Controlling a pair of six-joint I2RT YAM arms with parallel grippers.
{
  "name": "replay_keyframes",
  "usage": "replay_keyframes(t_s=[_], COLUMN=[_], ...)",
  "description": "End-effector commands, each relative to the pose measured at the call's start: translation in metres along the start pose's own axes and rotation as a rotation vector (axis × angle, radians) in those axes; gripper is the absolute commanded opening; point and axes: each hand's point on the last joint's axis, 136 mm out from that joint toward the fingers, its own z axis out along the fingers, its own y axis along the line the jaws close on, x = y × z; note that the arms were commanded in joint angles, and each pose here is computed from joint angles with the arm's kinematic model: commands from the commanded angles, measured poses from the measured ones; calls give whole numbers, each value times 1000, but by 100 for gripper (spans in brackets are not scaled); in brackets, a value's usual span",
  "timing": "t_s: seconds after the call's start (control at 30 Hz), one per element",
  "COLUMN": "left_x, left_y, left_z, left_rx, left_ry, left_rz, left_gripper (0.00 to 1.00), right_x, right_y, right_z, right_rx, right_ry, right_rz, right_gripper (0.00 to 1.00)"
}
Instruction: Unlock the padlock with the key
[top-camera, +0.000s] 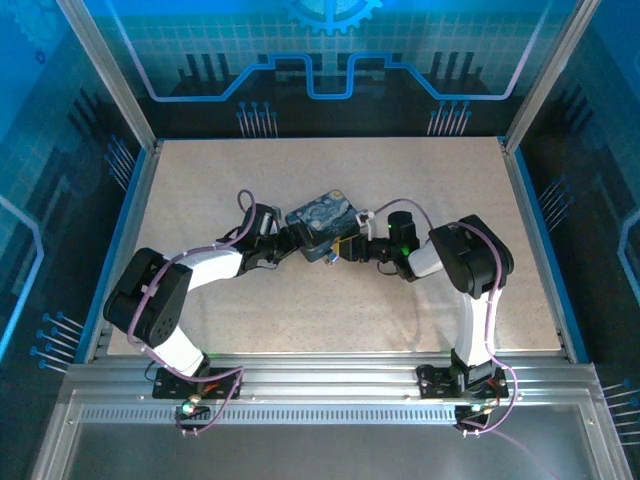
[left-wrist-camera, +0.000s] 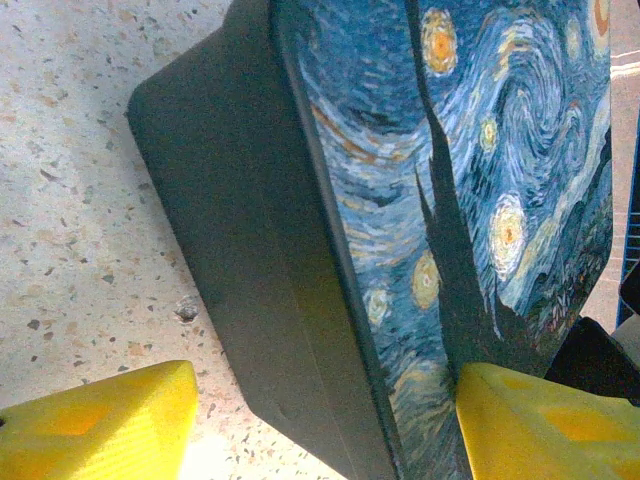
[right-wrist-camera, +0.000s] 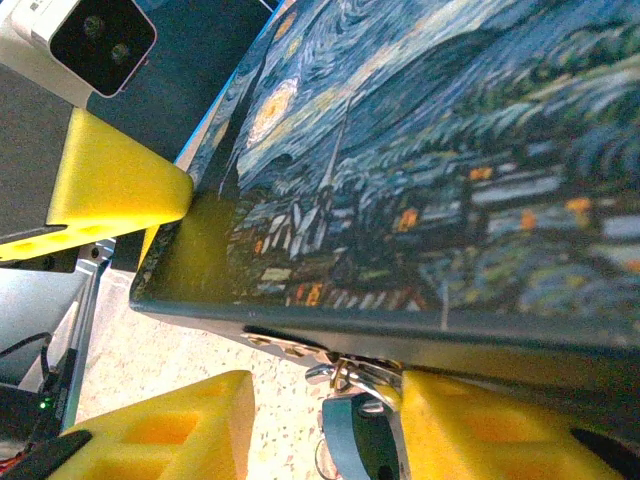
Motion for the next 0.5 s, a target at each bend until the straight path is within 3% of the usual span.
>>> replay_keyframes(t_s=[0.0,0.13,0.47], left_x=[21,22,21], left_y=[22,22,23], left_z=[0,0,0], left_rx=[-85,-87,-90], left_ry=[58,59,55], left_rz=[-15,-14,-15], left_gripper=[70,70,70], right_x=[3,2,3], right_y=[1,2,-1], right_z=[8,9,3], right_rx=[-20,-30,-2], right_ry=[15,11,1], right_rz=[-16,-21,-20], right_gripper=[45,43,23])
